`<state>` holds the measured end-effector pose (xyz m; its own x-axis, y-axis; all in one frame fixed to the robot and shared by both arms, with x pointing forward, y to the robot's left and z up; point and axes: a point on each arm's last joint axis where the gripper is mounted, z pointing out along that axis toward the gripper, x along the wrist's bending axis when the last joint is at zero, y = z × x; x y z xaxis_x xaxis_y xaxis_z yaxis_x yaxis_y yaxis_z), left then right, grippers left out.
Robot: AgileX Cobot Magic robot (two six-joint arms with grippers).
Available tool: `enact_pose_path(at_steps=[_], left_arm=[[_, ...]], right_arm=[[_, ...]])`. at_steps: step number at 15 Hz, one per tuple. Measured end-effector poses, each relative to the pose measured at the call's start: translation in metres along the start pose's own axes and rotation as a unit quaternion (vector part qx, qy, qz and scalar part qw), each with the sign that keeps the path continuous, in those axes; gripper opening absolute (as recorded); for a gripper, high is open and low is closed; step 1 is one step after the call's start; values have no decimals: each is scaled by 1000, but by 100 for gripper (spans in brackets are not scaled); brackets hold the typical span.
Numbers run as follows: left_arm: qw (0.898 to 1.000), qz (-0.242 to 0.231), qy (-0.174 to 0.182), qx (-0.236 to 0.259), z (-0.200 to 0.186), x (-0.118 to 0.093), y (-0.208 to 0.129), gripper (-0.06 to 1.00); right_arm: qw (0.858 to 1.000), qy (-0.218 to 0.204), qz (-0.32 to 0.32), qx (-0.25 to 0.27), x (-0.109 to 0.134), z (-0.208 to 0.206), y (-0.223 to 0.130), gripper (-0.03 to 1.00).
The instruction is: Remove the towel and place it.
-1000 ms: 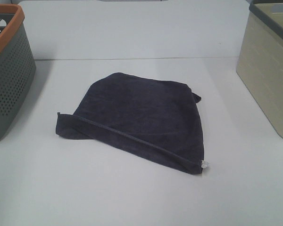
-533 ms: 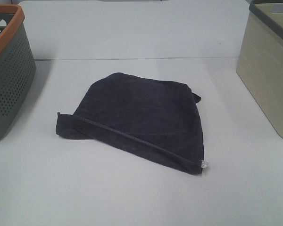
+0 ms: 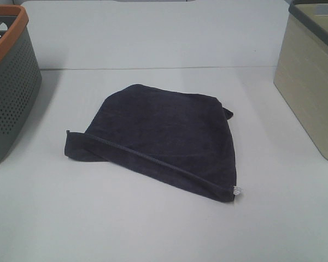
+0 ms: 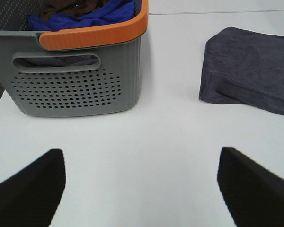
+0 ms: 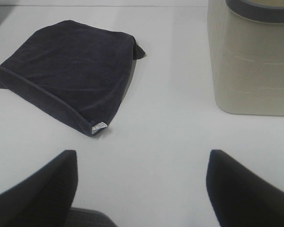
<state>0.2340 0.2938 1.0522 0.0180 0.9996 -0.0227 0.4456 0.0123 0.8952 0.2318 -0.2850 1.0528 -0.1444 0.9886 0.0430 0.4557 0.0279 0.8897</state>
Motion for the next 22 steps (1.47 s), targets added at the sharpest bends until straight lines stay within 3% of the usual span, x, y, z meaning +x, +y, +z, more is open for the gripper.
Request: enact_pose_path(at_steps=[5, 9, 22], left_arm=[[1000, 0, -2, -2, 0, 0, 0, 82], [999, 14, -29, -2, 0, 0, 0, 82], [999, 14, -30, -3, 0, 0, 0, 82]], right_arm=[[1000, 2, 0, -1, 0, 0, 0, 75], [1000, -12, -8, 0, -2, 0, 0, 75], [1000, -12, -8, 0, -2, 0, 0, 75]])
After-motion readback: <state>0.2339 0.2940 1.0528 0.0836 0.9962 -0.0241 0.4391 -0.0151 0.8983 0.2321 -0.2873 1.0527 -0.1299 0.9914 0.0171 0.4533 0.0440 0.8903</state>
